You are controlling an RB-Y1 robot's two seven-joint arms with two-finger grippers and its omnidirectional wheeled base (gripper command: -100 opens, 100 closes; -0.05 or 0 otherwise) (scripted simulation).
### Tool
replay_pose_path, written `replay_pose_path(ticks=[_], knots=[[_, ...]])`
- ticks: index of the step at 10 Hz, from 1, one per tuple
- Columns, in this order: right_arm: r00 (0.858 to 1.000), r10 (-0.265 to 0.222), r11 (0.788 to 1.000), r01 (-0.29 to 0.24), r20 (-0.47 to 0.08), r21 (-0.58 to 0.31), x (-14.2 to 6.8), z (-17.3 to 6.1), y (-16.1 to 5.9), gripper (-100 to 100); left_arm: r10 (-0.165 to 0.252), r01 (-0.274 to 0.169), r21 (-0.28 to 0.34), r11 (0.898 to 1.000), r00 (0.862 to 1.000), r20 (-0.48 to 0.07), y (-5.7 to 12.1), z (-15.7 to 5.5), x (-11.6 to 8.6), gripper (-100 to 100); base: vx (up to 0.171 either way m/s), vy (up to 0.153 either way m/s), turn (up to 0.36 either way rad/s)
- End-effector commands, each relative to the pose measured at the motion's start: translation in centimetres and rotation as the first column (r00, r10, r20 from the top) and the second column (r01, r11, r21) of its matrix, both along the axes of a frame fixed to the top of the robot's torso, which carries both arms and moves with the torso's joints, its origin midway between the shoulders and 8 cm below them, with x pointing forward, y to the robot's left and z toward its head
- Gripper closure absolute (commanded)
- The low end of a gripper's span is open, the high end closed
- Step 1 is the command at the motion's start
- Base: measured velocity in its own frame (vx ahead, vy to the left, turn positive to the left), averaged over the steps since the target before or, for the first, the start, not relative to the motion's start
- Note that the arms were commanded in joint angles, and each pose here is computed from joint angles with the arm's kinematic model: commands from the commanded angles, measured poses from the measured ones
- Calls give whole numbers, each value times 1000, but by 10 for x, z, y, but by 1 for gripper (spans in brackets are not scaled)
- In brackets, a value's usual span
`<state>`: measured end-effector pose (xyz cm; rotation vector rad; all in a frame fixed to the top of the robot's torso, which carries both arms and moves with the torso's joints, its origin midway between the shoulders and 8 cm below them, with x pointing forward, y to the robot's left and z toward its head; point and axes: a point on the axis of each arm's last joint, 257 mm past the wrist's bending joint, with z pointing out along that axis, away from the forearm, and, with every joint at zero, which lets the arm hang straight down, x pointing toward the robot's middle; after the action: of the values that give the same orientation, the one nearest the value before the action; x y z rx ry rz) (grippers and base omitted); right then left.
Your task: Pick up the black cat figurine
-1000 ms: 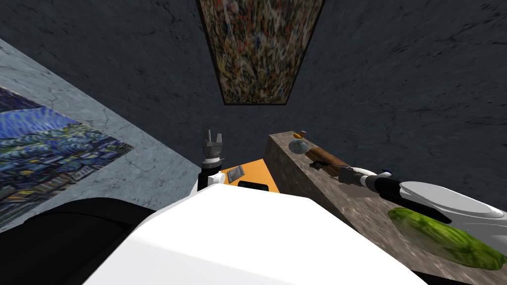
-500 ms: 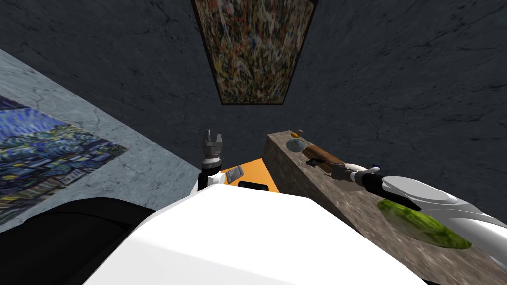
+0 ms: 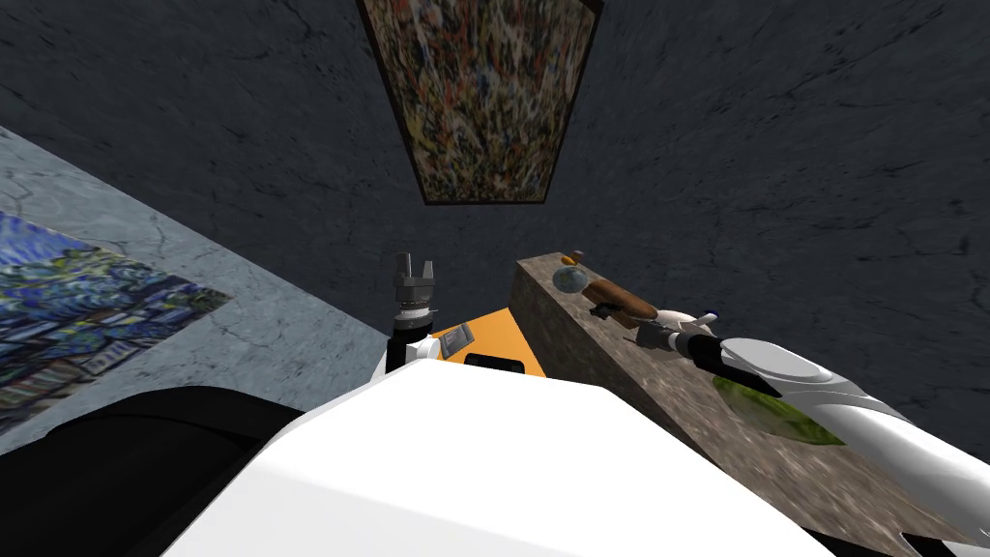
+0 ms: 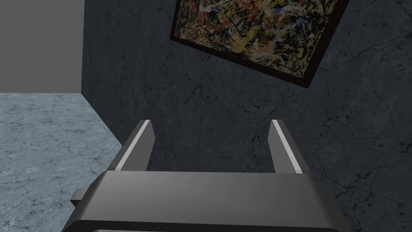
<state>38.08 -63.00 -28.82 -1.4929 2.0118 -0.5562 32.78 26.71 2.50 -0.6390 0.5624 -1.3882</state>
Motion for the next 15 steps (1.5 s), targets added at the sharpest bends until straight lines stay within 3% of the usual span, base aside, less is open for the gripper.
replay_pose_path(ticks=[1, 4, 5, 6, 7, 10, 11, 13, 15], knots=[[1000, 4, 1000, -4, -1, 2, 8, -4, 3, -100, 0, 0, 0, 1000, 1000, 0, 0, 0, 0, 0, -22, -12, 11], [998, 27, 1000, -27, 60, 1, 39, 20, 13, -100, 0, 0, 0, 1000, 1000, 0, 0, 0, 0, 0, -2, -1, 6], [1000, 21, 999, -21, -2, 26, 31, -16, 22, -100, 0, 0, 0, 1000, 1000, 0, 0, 0, 0, 0, -29, -25, -199], [1000, 24, 1000, -24, -18, 17, 28, -21, 21, -100, 0, 0, 0, 1000, 1000, 0, 0, 0, 0, 0, -43, -24, -132], [999, 38, 999, -38, 14, 15, 46, -8, 27, -100, 0, 0, 0, 1000, 1000, 0, 0, 0, 0, 0, -24, -13, 21], [997, 54, 998, -55, 59, 13, 68, 12, 34, -100, 0, 0, 0, 1000, 1000, 0, 0, 0, 0, 0, 0, -1, 8], [997, 71, 997, -71, -8, 31, 61, -22, 49, -100, 0, 0, 0, 1000, 1000, 0, 0, 0, 0, 0, -21, -19, -214], [996, 83, 996, -83, 31, 21, 87, -3, 55, -100, 0, 0, 0, 1000, 1000, 0, 0, 0, 0, 0, -33, -20, -44], [994, 92, 995, -93, 55, 19, 100, 8, 59, -100, 0, 0, 0, 1000, 1000, 0, 0, 0, 0, 0, -5, -5, 14]])
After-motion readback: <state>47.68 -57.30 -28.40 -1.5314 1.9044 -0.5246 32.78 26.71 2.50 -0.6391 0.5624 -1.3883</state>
